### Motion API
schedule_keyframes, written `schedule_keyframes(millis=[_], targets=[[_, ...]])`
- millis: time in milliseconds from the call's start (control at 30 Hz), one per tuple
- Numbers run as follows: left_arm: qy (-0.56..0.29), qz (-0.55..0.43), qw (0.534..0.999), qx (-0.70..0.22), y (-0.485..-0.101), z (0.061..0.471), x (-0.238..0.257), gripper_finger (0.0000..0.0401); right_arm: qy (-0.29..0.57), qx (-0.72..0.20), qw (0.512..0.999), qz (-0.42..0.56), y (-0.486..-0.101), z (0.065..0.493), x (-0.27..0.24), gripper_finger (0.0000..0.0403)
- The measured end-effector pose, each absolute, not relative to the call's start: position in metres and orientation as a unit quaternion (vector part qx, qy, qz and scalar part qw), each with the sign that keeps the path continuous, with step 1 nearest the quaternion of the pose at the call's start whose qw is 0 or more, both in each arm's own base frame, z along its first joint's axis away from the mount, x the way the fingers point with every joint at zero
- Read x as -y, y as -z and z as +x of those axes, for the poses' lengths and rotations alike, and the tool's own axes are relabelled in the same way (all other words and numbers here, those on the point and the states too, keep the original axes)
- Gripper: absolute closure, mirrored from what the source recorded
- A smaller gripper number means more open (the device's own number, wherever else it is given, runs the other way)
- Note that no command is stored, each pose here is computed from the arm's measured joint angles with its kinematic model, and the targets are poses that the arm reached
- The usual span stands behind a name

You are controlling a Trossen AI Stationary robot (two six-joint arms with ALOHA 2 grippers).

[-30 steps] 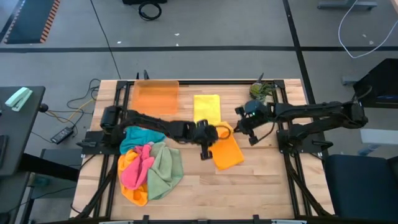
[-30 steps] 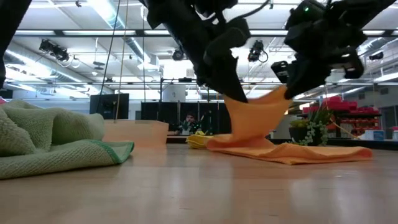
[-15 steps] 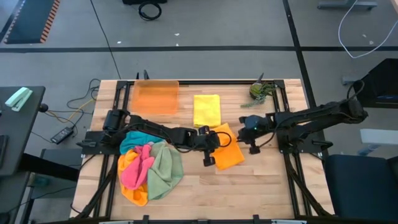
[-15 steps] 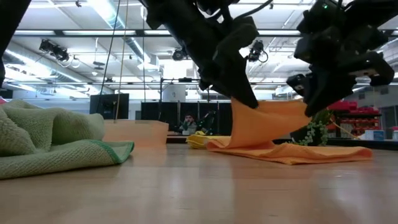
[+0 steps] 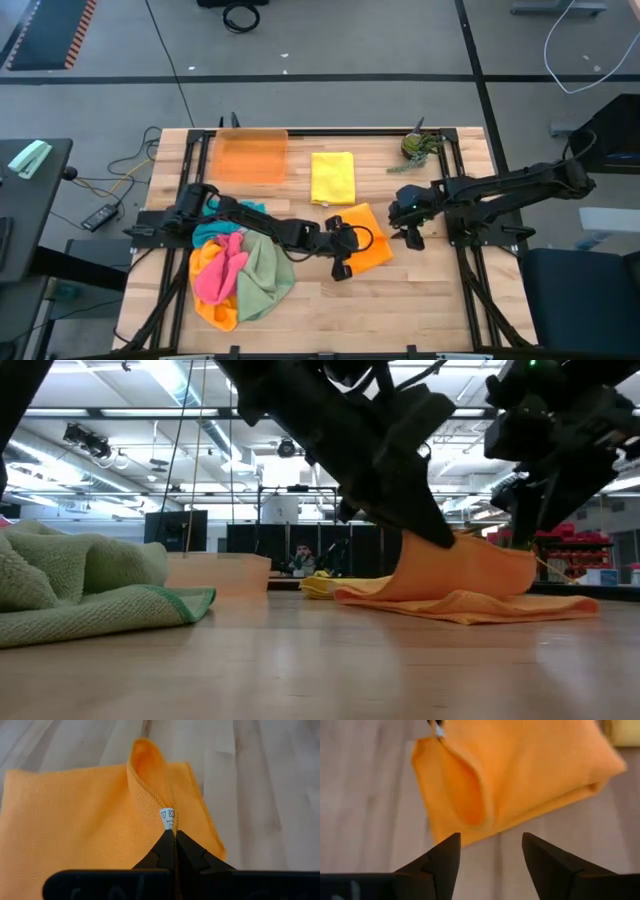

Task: Fold microfiber towels
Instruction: Fold the right orange towel

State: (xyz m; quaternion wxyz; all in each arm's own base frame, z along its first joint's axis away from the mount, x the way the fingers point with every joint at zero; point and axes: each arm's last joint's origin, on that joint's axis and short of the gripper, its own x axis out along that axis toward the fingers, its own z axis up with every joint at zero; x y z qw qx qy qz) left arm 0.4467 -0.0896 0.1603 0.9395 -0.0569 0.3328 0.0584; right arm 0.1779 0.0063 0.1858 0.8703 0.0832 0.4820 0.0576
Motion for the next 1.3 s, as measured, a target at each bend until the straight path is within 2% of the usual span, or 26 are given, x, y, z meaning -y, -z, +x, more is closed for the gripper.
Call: schedule_keyframes(millis=[300, 500, 600, 733, 800, 1000, 1233, 1300], targets=[[-0.061, -0.064, 0.946, -0.313, -0.137, 0.454, 0.101, 0.0395, -0.079, -0.487, 0.865, 0.095, -0.186, 0.175, -0.029, 0.0196], [-0.046, -0.064, 0.951, -0.300, -0.128, 0.457, 0.113, 0.0395, -0.015, -0.473, 0.876, 0.095, -0.186, 0.177, -0.033, 0.0213], [-0.039, -0.062, 0.951, -0.302, -0.123, 0.455, 0.120, 0.0395, 0.002, -0.473, 0.877, 0.092, -0.184, 0.178, -0.036, 0.0256], [-0.035, -0.064, 0.950, -0.305, -0.120, 0.455, 0.124, 0.0395, -0.006, -0.481, 0.872, 0.087, -0.180, 0.180, -0.041, 0.0361], [-0.037, -0.067, 0.950, -0.304, -0.120, 0.455, 0.123, 0.0395, -0.009, -0.487, 0.869, 0.085, -0.177, 0.182, -0.044, 0.0391], [-0.038, -0.069, 0.950, -0.303, -0.120, 0.455, 0.122, 0.0383, -0.016, -0.495, 0.864, 0.085, -0.156, 0.190, -0.052, 0.0398], [-0.014, -0.081, 0.947, -0.310, -0.120, 0.455, 0.124, 0.0393, -0.027, -0.509, 0.857, 0.080, -0.150, 0.189, -0.061, 0.0400], [-0.013, -0.082, 0.948, -0.309, -0.120, 0.455, 0.124, 0.0382, -0.033, -0.518, 0.852, 0.073, -0.147, 0.189, -0.065, 0.0400]])
